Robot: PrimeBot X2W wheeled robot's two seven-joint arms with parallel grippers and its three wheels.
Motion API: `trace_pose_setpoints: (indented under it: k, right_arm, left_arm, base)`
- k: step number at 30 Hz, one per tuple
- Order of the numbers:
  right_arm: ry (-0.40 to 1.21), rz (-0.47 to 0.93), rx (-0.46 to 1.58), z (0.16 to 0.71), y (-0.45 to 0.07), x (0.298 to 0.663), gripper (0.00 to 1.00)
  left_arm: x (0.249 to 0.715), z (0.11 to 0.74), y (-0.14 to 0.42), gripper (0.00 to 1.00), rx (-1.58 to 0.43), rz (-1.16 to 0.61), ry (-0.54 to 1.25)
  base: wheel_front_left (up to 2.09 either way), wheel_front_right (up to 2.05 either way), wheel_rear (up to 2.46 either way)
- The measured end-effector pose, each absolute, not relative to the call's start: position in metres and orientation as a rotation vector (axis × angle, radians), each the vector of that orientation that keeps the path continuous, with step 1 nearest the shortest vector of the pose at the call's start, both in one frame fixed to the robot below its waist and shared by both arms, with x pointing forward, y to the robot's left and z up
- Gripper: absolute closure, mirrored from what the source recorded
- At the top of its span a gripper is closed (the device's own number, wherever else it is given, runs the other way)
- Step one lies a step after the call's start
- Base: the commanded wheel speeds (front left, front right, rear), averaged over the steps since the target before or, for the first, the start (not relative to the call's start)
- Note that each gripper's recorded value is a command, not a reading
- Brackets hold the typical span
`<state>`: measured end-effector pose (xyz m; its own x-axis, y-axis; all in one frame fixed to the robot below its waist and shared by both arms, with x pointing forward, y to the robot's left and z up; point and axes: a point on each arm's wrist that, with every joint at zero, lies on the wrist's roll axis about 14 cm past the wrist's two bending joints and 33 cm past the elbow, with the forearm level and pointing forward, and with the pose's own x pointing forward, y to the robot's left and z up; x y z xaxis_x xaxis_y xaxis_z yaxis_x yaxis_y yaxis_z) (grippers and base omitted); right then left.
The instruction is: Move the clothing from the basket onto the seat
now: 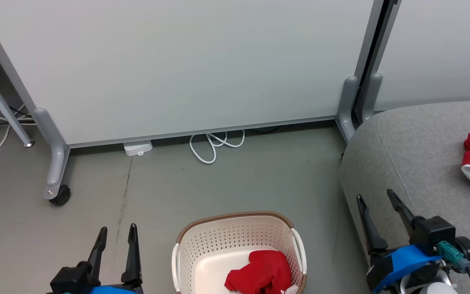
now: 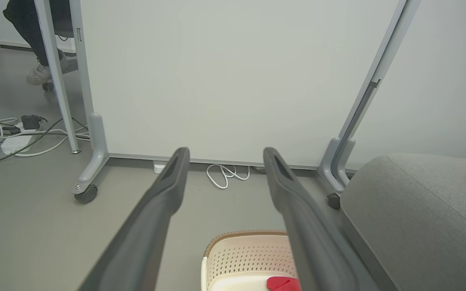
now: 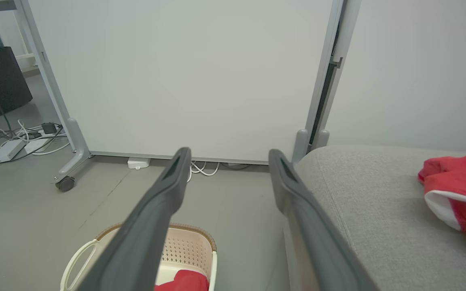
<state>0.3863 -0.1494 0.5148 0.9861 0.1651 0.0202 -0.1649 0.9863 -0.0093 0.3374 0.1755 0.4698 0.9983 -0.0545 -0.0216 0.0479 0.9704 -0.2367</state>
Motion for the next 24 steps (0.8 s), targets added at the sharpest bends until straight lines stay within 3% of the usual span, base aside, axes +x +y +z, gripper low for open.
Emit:
trace_pose_setpoints:
  k: [17,24]
  right_arm:
    - [0.003,0.167,0.013,0.507,-0.147,0.388,0.0]
    - [0.006,0.144,0.014,0.503,-0.155,0.404,0.0]
  left_arm:
    - [0.341,0.459,0.163,0.0,-0.248,-0.085,0.069]
    - [0.364,0.449,0.145,0.0,-0.246,-0.141,0.105]
  base:
    - [0.0,0.0,0.0]
    - [0.0,0.0,0.0]
